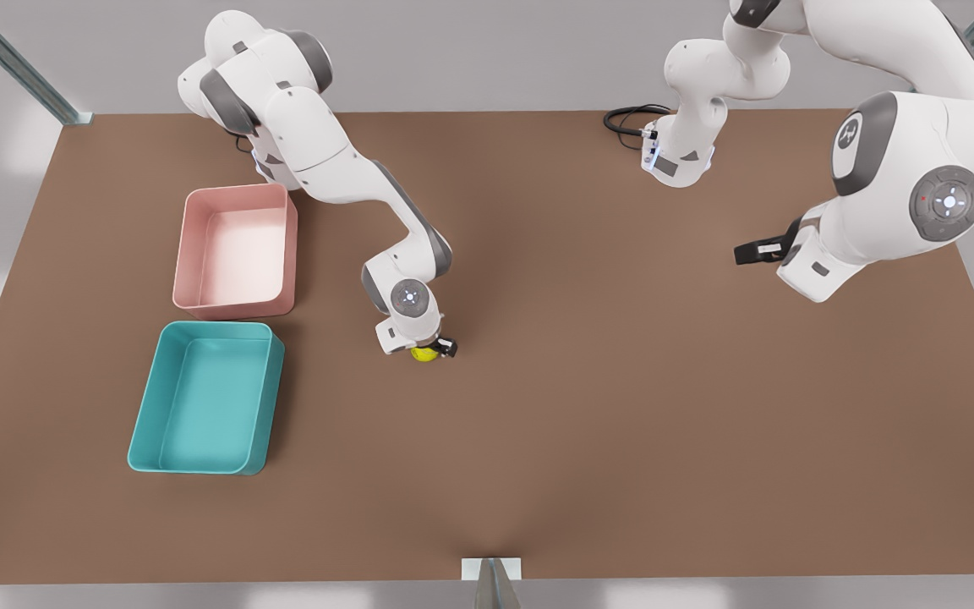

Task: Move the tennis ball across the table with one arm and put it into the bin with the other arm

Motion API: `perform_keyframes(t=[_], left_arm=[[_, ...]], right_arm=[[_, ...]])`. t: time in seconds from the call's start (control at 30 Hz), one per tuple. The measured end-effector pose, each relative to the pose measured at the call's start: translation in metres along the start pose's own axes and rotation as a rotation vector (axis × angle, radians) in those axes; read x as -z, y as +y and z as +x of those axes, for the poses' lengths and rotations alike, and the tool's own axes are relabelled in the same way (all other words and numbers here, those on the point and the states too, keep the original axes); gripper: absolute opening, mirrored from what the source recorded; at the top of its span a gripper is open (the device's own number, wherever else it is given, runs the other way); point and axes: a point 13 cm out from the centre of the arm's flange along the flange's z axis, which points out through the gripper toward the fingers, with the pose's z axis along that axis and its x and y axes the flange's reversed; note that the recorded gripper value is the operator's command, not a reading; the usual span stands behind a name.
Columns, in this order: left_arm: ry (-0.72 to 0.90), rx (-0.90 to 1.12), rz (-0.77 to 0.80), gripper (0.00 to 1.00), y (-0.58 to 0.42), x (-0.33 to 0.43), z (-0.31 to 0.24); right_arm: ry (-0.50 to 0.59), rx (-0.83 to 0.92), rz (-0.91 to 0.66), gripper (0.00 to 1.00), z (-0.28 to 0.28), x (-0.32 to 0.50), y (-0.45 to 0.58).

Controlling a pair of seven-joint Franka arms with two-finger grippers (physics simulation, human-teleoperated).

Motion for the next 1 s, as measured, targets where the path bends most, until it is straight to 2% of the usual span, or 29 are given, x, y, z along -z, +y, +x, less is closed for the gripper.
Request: perform_keyframes(t=[0.13, 0.2, 0.27, 0.53, 0.63, 0.73, 0.8, 0.9, 1.0], left_arm=[[-0.001, 0.006, 0.001, 1.0, 0.002, 0.0, -0.001], [-0.001, 0.007, 0.002, 1.0, 0.002, 0.0, -0.001], [0.001, 0.011, 0.003, 1.0, 0.004, 0.0, -0.002], [0.01, 0.016, 0.004, 1.0, 0.004, -0.004, -0.004], [0.01, 0.02, 0.005, 1.0, 0.006, -0.004, -0.005], [0.012, 0.021, 0.006, 1.0, 0.006, -0.003, -0.004], [0.013, 0.02, 0.006, 1.0, 0.006, -0.003, -0.002], [0.015, 0.019, 0.006, 1.0, 0.006, -0.003, -0.002], [0.017, 0.021, 0.006, 1.0, 0.006, -0.003, -0.002]], right_arm=[[-0.003, -0.005, -0.006, 0.91, -0.001, 0.004, 0.002], [-0.004, -0.007, -0.008, 0.75, -0.001, 0.005, 0.003], [-0.004, -0.008, -0.01, 0.69, -0.001, 0.006, 0.003], [-0.026, -0.015, -0.053, 0.68, -0.016, 0.035, 0.011], [-0.078, -0.012, -0.077, 0.68, -0.073, 0.081, -0.015], [-0.16, 0.105, -0.005, 0.68, -0.129, 0.127, -0.066], [-0.181, 0.118, 0.048, 0.68, -0.187, 0.151, -0.135], [-0.157, 0.104, 0.115, 0.68, -0.263, 0.162, -0.267], [-0.102, 0.132, 0.155, 0.68, -0.301, 0.152, -0.377]])
